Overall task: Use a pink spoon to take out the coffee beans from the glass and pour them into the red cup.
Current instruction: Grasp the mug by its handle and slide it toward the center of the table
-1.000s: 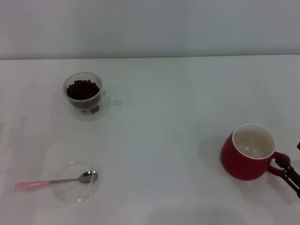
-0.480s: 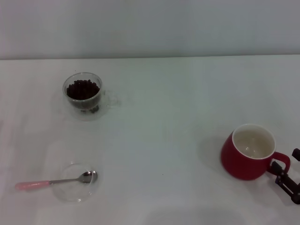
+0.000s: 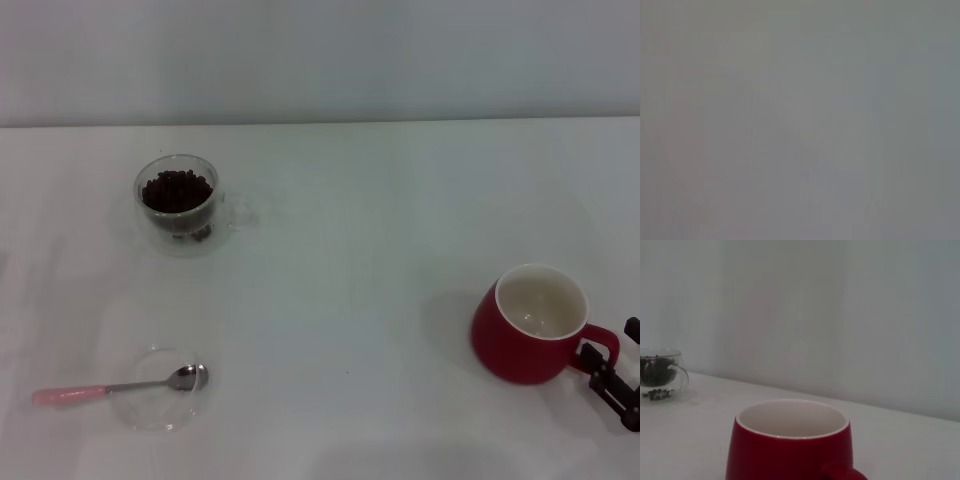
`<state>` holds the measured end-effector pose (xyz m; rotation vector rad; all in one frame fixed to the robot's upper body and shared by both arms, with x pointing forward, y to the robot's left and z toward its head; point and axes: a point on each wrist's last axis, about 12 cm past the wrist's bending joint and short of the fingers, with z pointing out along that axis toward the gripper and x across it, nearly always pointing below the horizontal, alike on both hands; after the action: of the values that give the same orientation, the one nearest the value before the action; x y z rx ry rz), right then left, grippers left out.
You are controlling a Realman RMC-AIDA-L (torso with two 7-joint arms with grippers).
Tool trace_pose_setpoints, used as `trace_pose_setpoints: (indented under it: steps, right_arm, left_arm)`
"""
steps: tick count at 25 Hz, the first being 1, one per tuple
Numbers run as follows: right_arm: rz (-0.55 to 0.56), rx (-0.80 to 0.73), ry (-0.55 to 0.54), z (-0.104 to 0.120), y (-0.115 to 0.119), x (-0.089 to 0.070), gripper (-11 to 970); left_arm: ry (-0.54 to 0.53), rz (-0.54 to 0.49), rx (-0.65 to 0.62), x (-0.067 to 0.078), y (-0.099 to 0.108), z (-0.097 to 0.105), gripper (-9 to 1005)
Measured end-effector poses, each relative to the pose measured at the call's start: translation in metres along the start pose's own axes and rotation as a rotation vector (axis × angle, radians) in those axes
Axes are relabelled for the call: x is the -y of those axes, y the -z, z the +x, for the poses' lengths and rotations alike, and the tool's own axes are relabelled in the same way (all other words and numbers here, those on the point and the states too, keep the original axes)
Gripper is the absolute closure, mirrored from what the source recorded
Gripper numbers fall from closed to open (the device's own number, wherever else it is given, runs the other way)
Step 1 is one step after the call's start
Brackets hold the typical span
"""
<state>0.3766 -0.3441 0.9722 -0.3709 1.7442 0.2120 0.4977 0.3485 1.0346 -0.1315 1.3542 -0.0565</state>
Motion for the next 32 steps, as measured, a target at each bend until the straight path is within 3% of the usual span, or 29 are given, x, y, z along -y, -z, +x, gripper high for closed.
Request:
trace_pose_setpoints:
  steps: [16,21,32]
  right_arm:
    - [-0.009,0.001,0.004,-0.0005,0.0,0.0004,512]
    - [-0.007,-0.002,0.005,-0.0001,0.0004,0.0005,626]
    - [-0.022,0.011,0.023,-0.0036,-0.0064,0.001,709]
  left_arm:
    - [-0.003,0.002,-0.013,0.0017,-0.0056,0.001,195]
    - [-0.003,0.002,-0.021,0.0021,-0.007,0.0019,195]
    - [-0.003,0.001,-0.026,0.0022,-0.0074,0.0024,196]
